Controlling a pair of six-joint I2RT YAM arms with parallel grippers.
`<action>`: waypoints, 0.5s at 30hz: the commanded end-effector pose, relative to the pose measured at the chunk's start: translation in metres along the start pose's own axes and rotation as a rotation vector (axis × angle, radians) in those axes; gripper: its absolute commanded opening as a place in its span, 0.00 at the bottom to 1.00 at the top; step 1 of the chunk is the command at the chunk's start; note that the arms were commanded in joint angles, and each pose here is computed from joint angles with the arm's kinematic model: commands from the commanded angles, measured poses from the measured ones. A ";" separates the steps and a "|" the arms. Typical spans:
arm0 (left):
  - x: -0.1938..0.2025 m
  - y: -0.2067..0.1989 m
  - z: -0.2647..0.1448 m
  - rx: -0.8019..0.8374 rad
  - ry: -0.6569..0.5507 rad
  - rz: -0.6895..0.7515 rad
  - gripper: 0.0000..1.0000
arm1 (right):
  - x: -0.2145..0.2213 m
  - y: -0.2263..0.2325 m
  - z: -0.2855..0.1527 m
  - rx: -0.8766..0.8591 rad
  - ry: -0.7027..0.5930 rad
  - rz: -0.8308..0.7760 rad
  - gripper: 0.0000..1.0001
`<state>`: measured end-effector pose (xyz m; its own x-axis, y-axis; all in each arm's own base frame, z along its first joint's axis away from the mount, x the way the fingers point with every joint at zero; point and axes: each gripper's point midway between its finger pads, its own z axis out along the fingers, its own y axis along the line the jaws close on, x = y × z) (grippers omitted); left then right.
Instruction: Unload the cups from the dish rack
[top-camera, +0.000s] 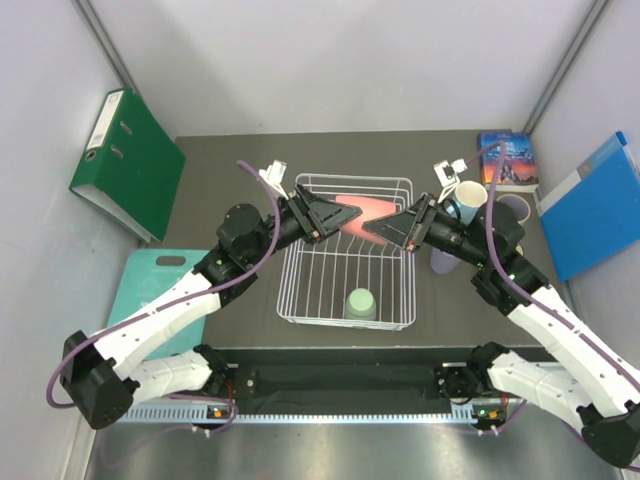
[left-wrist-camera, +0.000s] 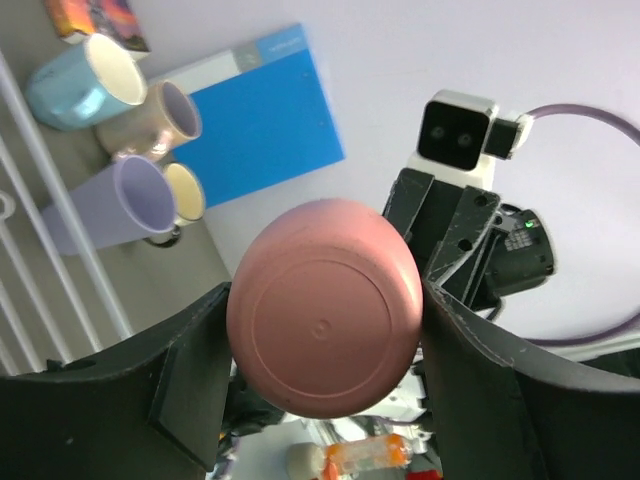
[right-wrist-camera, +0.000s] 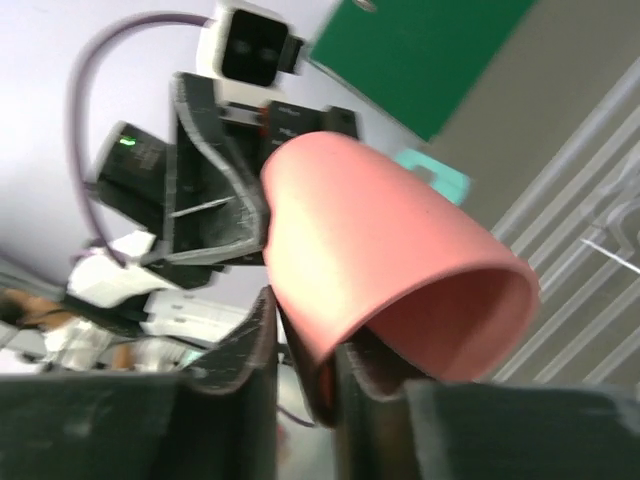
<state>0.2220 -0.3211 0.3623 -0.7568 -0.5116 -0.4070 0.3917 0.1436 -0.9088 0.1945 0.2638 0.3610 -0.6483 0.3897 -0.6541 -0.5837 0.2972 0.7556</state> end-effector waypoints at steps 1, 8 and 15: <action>0.013 -0.021 0.004 0.098 0.074 0.019 0.00 | -0.002 0.022 -0.001 -0.105 -0.001 -0.032 0.00; -0.001 -0.001 0.001 -0.064 0.022 0.129 0.99 | -0.008 -0.003 -0.027 0.125 -0.028 -0.130 0.00; -0.052 0.045 -0.037 -0.416 -0.230 0.184 0.99 | -0.063 -0.045 -0.083 0.643 -0.137 -0.271 0.00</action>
<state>0.2420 -0.3044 0.3317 -0.6961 -0.5189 -0.4962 0.3161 0.3991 -0.8607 0.2015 0.2114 0.3563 -0.5534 0.3724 -0.7450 -0.4632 0.6058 0.6469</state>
